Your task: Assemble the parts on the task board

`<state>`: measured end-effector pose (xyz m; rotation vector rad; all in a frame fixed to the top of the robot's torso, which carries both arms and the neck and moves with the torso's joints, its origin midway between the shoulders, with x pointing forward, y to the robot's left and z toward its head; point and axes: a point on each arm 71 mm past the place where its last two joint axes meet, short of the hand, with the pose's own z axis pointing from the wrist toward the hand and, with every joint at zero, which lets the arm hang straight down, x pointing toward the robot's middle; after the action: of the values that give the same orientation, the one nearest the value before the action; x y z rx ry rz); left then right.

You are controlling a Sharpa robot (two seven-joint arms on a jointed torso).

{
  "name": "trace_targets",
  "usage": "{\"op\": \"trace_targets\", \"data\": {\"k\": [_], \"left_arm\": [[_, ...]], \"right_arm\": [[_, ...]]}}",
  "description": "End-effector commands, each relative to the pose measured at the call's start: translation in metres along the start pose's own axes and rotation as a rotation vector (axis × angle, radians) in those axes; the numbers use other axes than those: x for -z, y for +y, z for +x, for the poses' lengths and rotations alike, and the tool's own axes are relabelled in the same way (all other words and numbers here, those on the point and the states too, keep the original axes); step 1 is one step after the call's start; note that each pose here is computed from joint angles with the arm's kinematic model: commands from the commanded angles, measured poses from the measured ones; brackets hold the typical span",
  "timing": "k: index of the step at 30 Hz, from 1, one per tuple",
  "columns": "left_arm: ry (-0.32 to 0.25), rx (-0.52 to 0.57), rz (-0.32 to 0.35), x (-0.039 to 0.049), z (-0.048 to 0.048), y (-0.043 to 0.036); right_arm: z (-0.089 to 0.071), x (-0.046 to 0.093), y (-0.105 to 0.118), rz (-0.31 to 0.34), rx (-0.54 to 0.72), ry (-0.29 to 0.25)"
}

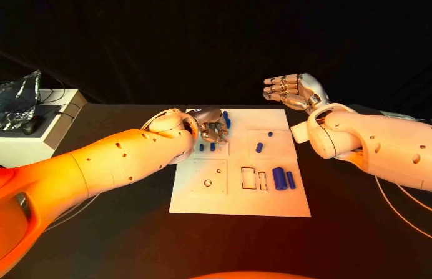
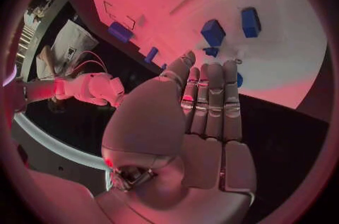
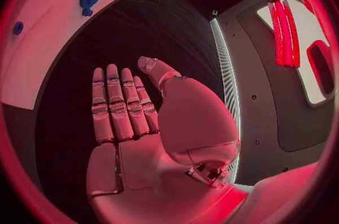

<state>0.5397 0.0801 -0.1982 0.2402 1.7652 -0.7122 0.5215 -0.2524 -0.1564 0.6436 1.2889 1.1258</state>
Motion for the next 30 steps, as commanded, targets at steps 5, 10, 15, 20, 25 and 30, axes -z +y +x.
{"op": "trace_targets", "data": {"k": [5, 10, 15, 20, 25, 30], "left_arm": [[0.045, -0.129, -0.049, -0.0055, 0.0011, -0.0004], [0.031, -0.144, -0.056, -0.0073, -0.0015, -0.0005], [0.028, -0.153, -0.064, -0.0086, -0.003, -0.0007], [0.043, -0.161, -0.077, -0.0096, -0.0031, 0.0001], [0.056, -0.165, -0.087, -0.0105, -0.0031, 0.0015], [0.068, -0.166, -0.087, -0.0117, -0.0022, 0.0007]], "right_arm": [[0.0034, -0.0003, 0.0017, -0.014, 0.001, 0.025], [0.0033, -0.0003, 0.0017, -0.013, 0.0, 0.024], [0.0033, -0.0002, 0.0016, -0.012, 0.0, 0.024], [0.0027, 0.0, 0.0014, -0.012, 0.0, 0.023], [0.0026, 0.0001, 0.0015, -0.012, 0.0, 0.023], [0.0028, 0.0001, 0.0017, -0.012, 0.0, 0.023]]}}
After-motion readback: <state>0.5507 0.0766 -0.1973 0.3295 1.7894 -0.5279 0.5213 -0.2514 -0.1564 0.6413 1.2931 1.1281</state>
